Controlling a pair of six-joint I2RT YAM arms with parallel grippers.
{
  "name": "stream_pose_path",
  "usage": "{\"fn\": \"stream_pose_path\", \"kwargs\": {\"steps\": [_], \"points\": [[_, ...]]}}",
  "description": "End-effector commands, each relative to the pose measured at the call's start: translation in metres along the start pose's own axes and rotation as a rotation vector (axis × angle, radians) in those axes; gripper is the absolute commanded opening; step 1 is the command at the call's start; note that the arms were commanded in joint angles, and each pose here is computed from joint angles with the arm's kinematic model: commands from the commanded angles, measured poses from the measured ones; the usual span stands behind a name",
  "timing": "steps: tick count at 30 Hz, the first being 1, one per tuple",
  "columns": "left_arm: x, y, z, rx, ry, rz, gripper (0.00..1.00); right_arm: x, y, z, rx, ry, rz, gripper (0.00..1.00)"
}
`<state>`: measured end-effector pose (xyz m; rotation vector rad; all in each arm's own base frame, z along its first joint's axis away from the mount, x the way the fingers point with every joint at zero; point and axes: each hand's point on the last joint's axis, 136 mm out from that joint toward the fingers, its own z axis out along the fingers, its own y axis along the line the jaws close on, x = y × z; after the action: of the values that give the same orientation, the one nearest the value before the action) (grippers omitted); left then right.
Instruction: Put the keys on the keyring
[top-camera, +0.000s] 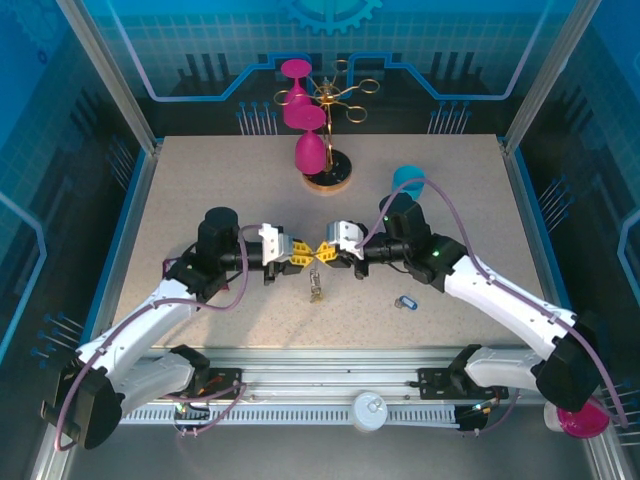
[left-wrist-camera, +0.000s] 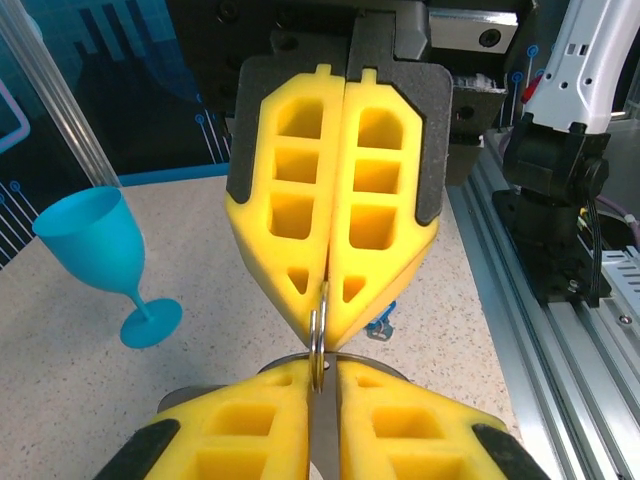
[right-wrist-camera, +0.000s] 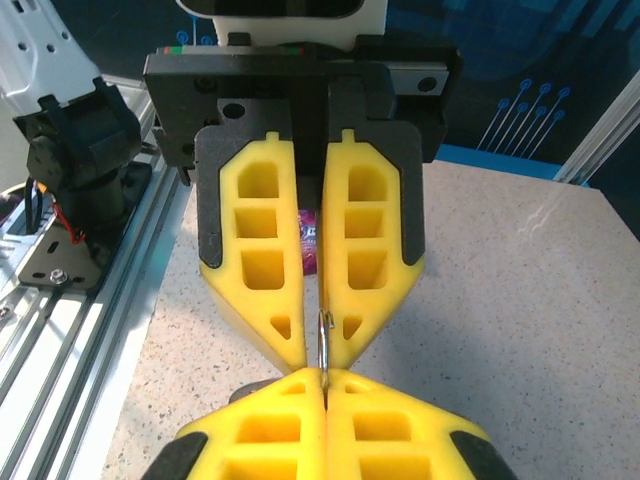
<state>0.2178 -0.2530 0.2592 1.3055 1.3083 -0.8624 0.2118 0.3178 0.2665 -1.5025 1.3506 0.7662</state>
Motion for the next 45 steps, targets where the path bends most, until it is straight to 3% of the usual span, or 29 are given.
{"fn": "stream_pose_path", "kwargs": {"steps": [1,9,16,19,25,32,36,43,45], "points": [[-0.009,-0.005,0.000,0.033,-0.011,0.030,0.14,-0.005,0.002,0.000,-0.023,0.025,-0.036,0.00],[-0.009,-0.006,0.001,0.045,-0.019,0.026,0.13,-0.005,0.003,0.007,-0.046,0.046,-0.044,0.00],[-0.009,-0.004,0.002,0.044,-0.025,0.035,0.00,-0.004,0.006,0.011,-0.071,0.062,-0.042,0.00],[-0.009,-0.001,0.002,0.022,-0.023,0.049,0.00,-0.004,0.005,0.010,-0.059,0.057,-0.040,0.00],[-0.006,-0.002,0.001,0.011,-0.019,0.075,0.00,0.001,-0.005,-0.001,0.023,0.016,-0.024,0.15],[-0.005,-0.004,0.001,0.016,-0.020,0.076,0.00,0.005,-0.002,-0.003,0.025,0.012,-0.014,0.18],[-0.005,-0.004,0.001,0.021,-0.021,0.072,0.00,0.002,-0.003,-0.002,0.025,0.000,-0.014,0.16],[-0.007,-0.004,0.001,0.025,-0.026,0.065,0.00,0.001,-0.002,0.001,0.005,-0.012,-0.007,0.00],[-0.007,-0.003,0.002,0.024,-0.025,0.057,0.00,0.000,-0.001,0.001,-0.003,-0.018,-0.003,0.00]]}}
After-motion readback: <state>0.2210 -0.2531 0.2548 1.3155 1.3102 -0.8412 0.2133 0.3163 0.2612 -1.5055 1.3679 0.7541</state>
